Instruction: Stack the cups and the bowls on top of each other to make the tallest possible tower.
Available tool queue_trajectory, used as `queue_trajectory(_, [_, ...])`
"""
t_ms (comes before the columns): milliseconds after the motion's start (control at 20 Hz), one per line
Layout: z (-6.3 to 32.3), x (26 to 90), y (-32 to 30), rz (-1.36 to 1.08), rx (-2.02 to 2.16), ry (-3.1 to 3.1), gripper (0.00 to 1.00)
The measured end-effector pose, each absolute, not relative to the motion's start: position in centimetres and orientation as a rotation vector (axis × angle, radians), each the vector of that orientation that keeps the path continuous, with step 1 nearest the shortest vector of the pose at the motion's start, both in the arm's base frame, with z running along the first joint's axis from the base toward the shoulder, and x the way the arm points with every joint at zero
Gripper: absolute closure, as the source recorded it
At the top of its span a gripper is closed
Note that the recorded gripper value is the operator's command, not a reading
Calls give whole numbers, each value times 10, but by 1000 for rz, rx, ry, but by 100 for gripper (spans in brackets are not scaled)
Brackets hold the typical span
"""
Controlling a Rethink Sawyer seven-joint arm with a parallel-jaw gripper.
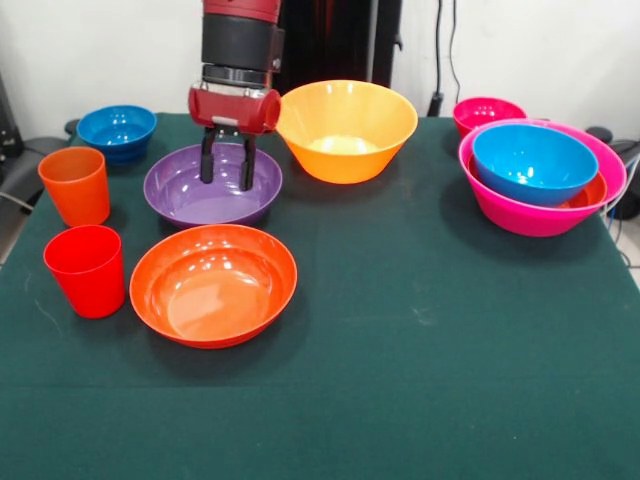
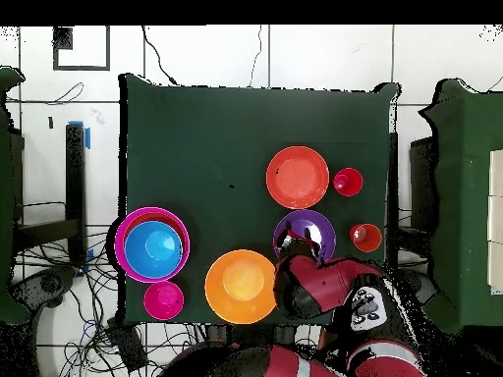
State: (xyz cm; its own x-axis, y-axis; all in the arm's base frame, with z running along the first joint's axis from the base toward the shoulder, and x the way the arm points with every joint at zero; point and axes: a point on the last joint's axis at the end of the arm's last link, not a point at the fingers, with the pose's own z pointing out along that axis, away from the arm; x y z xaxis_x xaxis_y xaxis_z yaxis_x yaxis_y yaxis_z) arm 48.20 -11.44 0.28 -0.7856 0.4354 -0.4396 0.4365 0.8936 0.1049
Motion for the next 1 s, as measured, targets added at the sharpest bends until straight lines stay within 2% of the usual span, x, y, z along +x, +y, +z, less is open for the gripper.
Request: queue_trajectory(1000, [0, 498, -87, 85, 610, 2588, 0])
